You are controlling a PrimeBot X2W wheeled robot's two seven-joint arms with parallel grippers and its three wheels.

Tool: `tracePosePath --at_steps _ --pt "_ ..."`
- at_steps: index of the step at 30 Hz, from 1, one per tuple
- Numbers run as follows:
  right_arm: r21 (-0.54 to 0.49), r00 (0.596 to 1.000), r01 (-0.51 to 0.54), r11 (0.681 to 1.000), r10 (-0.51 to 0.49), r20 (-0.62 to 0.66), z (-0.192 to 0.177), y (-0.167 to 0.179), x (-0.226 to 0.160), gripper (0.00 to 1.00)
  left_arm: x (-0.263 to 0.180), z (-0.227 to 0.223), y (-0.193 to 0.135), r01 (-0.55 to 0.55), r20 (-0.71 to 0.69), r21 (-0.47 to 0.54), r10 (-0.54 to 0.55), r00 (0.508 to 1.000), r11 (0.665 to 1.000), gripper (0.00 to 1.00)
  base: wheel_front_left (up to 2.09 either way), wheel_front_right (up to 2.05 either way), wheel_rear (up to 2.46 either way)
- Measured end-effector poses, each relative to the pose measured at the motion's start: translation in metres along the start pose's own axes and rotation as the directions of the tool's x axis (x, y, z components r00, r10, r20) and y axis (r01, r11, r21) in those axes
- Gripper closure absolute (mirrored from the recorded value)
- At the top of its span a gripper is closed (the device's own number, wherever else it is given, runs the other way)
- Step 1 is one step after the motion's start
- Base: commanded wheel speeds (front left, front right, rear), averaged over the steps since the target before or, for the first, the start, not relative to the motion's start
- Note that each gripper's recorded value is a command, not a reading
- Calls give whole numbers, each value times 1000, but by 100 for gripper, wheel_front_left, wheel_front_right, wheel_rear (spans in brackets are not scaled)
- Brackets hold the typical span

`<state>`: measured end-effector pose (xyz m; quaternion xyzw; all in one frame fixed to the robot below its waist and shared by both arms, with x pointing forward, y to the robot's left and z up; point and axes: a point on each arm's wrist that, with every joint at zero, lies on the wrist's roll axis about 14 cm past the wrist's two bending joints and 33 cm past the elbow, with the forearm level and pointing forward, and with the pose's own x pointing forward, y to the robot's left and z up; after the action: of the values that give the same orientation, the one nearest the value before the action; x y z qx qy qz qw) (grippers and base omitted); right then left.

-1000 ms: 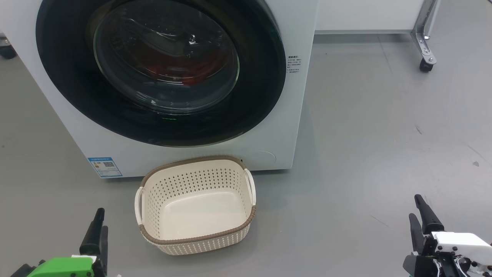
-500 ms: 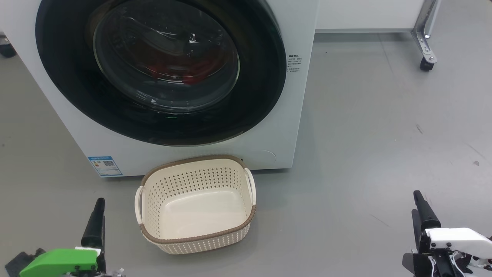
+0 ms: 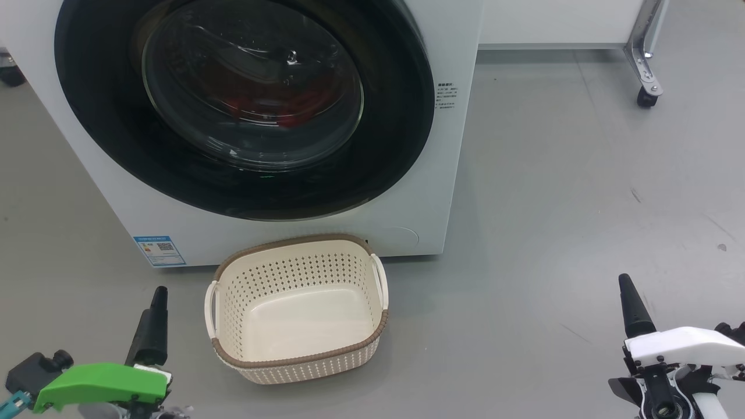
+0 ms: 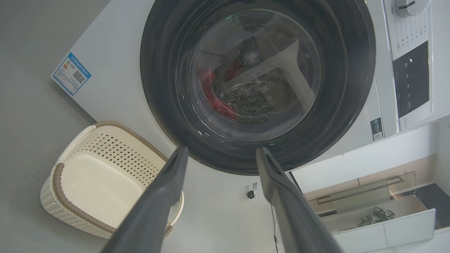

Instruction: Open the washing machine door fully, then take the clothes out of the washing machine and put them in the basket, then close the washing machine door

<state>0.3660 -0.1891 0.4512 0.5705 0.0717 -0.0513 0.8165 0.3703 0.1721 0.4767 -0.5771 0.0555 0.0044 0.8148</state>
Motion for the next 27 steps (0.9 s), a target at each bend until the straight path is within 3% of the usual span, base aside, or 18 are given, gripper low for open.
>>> tracePosePath --at_steps 8,14,27 --pt "-224 999 -33 974 28 -25 -3 11 6 0 0 -3 -4 24 -20 187 -21 1000 982 0 0 0 0" --pt "-328 998 -64 942 54 -40 -8 21 8 0 2 -1 -13 55 -18 298 -52 998 953 0 0 0 0" --pt "-550 992 -124 826 96 -80 -27 33 6 0 2 -14 -22 94 -46 524 -82 996 846 0 0 0 0"
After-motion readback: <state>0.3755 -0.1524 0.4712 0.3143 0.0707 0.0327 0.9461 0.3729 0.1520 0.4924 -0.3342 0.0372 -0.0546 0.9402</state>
